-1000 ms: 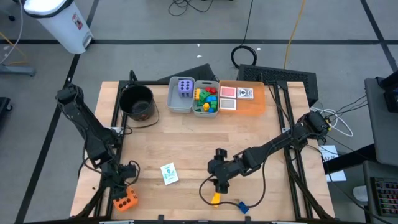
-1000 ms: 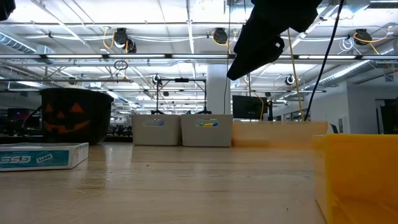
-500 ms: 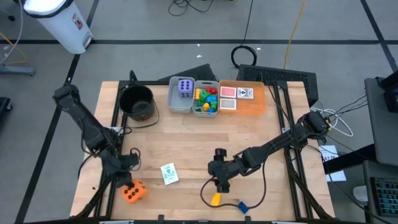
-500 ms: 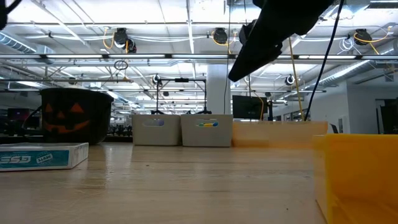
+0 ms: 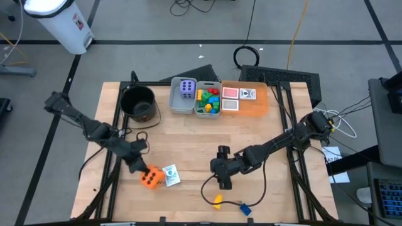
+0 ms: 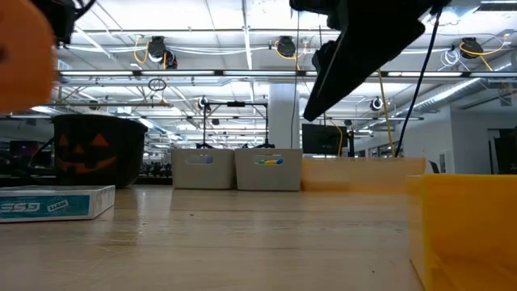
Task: Pick & Place Toys
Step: Put the orange dice into the left gray bin
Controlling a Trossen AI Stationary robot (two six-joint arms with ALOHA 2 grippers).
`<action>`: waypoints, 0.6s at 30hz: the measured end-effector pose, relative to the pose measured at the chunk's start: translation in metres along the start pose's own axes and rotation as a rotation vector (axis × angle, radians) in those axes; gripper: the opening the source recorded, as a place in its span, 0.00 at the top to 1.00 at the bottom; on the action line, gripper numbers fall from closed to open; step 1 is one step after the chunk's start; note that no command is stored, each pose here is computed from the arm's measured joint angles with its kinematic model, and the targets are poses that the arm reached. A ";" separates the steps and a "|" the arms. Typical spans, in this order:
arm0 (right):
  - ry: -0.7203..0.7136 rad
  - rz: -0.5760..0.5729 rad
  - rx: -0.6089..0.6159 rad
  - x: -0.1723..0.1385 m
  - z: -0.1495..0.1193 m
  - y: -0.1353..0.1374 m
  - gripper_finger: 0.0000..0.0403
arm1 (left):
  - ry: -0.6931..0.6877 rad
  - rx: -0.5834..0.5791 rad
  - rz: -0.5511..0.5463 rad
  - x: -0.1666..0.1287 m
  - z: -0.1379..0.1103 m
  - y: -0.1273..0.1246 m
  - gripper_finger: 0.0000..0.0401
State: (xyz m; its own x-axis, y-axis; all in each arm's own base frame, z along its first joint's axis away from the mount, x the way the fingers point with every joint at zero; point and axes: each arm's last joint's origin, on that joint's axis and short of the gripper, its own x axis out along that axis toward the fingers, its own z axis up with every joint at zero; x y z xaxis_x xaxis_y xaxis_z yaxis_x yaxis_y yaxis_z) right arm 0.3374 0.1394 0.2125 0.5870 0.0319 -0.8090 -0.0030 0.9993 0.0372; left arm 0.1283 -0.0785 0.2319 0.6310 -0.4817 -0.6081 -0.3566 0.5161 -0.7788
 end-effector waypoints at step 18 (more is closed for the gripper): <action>-0.323 -0.092 0.320 -0.050 -0.029 -0.073 0.32 | -0.524 0.054 0.026 -0.069 0.086 -0.016 0.73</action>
State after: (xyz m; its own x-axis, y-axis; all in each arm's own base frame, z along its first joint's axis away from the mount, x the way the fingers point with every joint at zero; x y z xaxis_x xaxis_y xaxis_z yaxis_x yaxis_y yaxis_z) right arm 0.2845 0.0659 0.2331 0.7952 -0.1153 -0.5953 0.2814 0.9398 0.1939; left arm 0.1500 0.0075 0.2996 0.8872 -0.0573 -0.4577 -0.3489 0.5658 -0.7471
